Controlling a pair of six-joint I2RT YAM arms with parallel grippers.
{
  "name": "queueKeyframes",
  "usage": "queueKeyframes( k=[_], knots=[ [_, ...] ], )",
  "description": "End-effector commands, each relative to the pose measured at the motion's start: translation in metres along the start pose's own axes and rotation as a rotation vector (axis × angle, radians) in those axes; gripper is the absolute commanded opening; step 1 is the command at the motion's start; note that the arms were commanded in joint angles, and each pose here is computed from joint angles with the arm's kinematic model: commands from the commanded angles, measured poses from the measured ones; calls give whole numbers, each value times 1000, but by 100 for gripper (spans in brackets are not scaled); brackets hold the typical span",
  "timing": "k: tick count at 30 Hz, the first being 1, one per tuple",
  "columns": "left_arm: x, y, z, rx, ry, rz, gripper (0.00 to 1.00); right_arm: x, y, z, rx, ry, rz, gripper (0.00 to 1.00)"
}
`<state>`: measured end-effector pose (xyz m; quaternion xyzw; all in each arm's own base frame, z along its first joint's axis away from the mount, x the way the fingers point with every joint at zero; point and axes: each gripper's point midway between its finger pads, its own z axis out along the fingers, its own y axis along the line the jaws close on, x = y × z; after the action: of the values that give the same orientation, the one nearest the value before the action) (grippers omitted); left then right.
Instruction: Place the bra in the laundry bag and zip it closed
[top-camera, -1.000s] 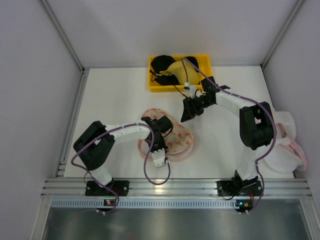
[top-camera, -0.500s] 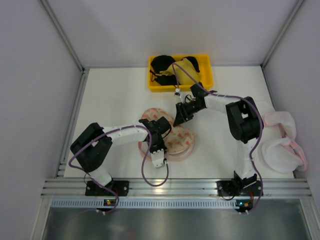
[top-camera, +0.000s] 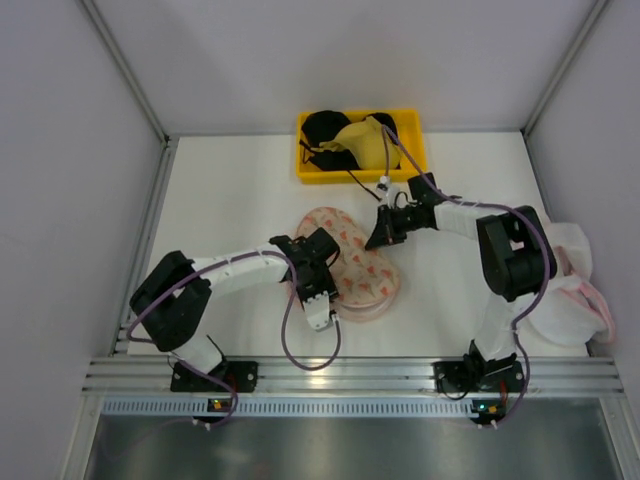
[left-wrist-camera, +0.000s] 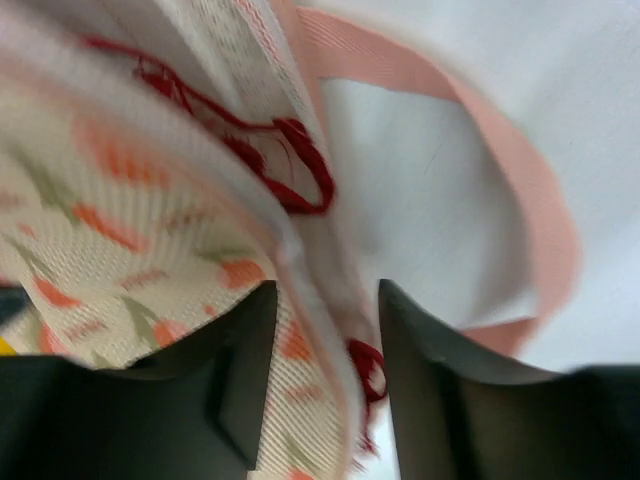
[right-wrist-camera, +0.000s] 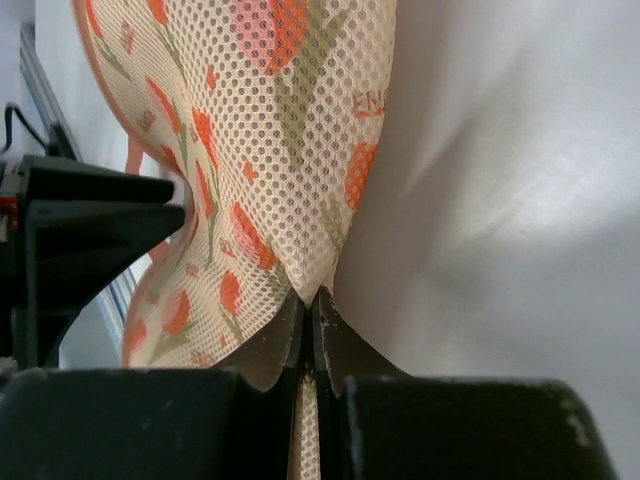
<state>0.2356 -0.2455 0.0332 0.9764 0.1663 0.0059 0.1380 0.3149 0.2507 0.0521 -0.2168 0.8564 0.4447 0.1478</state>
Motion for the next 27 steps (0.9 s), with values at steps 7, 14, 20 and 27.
queueKeyframes(
  k=[7, 14, 20, 27],
  knots=[
    [10, 44, -86, -326, 3, -532, 58, -38, -9, -53, 182, -331, 39, 0],
    [29, 47, -112, -428, -188, -1244, 61, -24, -27, -62, 310, -413, 125, 0],
    [37, 53, -98, -199, -565, -2003, 55, -20, -24, -63, 374, -416, 127, 0],
    [37, 60, -72, 2, -758, -2424, 55, -13, -13, -54, 370, -381, 96, 0]
  ],
)
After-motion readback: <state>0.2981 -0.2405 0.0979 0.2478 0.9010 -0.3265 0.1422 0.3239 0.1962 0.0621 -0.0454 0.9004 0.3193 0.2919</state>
